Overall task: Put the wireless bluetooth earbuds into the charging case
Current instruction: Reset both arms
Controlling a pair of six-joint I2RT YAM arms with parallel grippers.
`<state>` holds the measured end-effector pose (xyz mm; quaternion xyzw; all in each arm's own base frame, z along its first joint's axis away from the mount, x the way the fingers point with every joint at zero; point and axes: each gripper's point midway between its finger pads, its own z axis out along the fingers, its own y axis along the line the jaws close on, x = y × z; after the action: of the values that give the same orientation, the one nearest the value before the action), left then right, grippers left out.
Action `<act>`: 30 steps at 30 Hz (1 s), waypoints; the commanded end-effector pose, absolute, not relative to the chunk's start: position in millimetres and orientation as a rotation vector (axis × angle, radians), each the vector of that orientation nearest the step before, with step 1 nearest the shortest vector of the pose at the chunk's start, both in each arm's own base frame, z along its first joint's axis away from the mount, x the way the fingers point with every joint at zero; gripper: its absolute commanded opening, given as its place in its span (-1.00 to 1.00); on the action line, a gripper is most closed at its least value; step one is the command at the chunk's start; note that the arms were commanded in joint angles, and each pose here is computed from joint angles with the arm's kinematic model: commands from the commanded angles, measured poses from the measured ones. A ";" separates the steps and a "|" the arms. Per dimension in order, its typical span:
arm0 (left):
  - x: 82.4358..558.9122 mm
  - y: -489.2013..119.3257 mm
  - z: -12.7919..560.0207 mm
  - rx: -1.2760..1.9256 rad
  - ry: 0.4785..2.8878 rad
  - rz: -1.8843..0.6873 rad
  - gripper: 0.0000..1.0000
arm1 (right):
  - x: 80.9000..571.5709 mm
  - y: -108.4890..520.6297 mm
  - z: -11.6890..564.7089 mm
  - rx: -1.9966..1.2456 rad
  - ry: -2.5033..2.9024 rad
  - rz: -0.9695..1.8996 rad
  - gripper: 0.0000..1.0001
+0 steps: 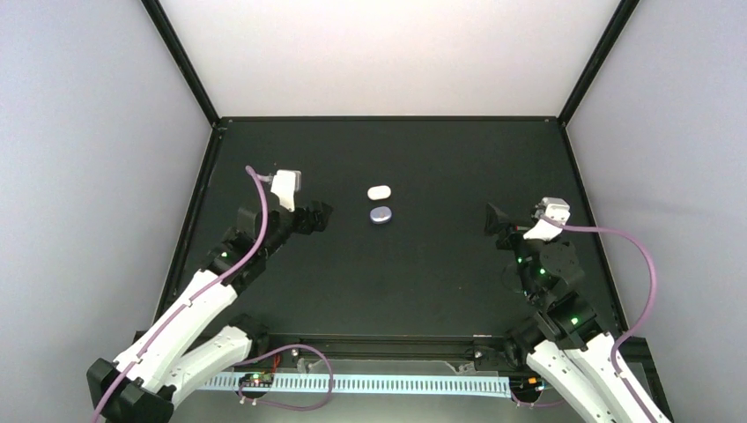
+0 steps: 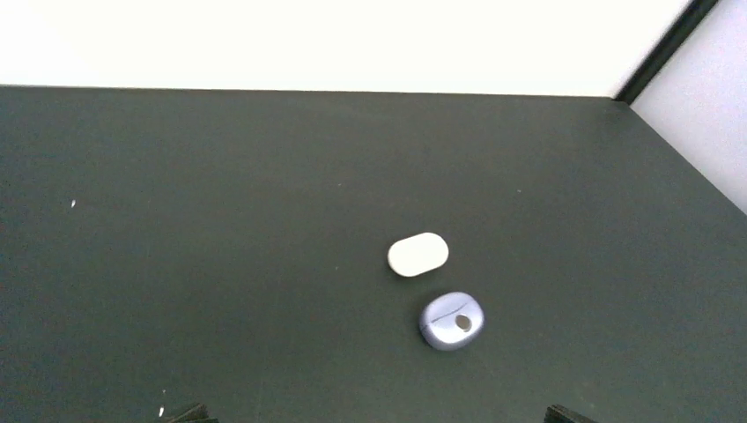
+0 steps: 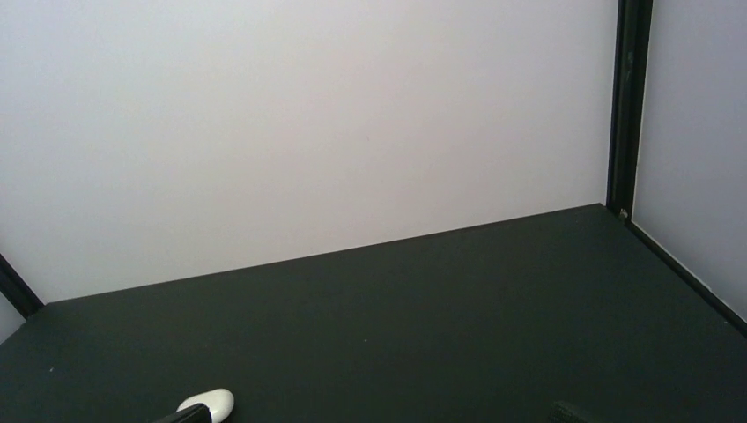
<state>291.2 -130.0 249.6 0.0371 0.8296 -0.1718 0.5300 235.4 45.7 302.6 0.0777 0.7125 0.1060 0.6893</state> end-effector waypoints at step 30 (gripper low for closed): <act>178.4 -78.4 579.8 0.114 1.142 -0.527 0.98 | 140.8 8.0 582.5 0.220 1.039 0.530 0.99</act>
<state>183.0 -81.1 571.6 0.0562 0.5425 -0.2430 0.8022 144.8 10.5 577.1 0.1005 0.4959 0.2454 0.8269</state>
